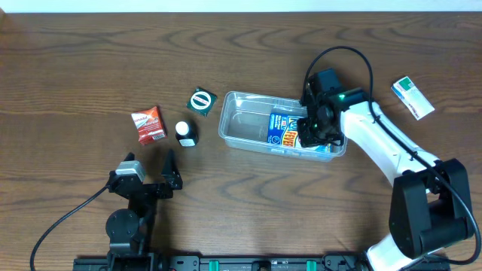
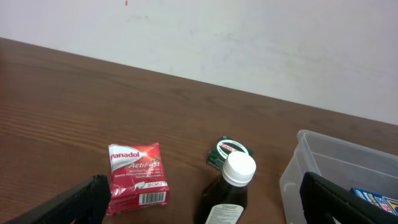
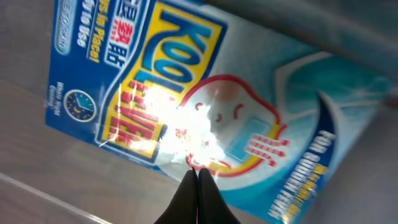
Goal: Pack container
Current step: 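Open right gripper and push the box flat against the container side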
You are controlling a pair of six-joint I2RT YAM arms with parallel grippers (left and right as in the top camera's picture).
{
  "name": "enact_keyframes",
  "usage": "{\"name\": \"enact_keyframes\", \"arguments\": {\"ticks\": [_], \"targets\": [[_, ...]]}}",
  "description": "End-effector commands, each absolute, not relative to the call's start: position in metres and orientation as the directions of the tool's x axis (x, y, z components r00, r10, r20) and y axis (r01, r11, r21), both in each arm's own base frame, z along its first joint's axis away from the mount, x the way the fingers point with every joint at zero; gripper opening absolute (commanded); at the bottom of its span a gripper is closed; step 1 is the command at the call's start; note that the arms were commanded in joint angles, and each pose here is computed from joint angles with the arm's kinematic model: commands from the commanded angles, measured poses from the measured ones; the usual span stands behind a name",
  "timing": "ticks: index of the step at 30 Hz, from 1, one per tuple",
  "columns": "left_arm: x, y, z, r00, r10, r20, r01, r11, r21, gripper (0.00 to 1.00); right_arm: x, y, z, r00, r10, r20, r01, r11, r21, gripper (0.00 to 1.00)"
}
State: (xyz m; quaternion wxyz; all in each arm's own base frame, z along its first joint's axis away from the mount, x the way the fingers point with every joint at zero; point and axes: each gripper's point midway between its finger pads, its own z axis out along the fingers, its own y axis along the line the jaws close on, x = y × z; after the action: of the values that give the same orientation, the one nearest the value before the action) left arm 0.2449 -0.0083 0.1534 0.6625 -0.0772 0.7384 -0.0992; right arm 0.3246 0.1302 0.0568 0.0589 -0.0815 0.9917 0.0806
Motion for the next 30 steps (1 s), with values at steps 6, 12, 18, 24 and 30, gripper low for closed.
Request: {"name": "enact_keyframes", "arguments": {"ticks": [6, 12, 18, 24, 30], "targets": [[0.244, -0.008, 0.138, -0.156, -0.232, -0.96, 0.01, 0.972, -0.237, 0.98, 0.38, 0.137, 0.153, -0.921, -0.188, -0.34, -0.247, 0.959, 0.139, 0.01], [0.244, -0.008, 0.138, -0.156, -0.232, -0.96, 0.01, 0.972, -0.237, 0.98, 0.377, 0.135, 0.167, -0.931, -0.166, -0.324, -0.223, 0.964, 0.146, 0.01], [0.244, -0.008, 0.138, -0.156, -0.232, -0.96, 0.009, 0.972, -0.237, 0.98, 0.36, 0.129, 0.141, -0.966, -0.106, -0.234, -0.144, 0.978, 0.152, 0.01], [0.244, -0.008, 0.138, -0.156, -0.232, -0.96, 0.01, 0.972, -0.237, 0.98, 0.35, 0.124, 0.107, -0.979, -0.07, -0.192, -0.1, 0.984, 0.149, 0.01], [0.244, -0.008, 0.138, -0.156, -0.232, -0.96, 0.01, 0.972, -0.237, 0.98, 0.356, 0.103, 0.089, -0.977, -0.037, -0.211, -0.059, 0.994, 0.096, 0.01]]}}
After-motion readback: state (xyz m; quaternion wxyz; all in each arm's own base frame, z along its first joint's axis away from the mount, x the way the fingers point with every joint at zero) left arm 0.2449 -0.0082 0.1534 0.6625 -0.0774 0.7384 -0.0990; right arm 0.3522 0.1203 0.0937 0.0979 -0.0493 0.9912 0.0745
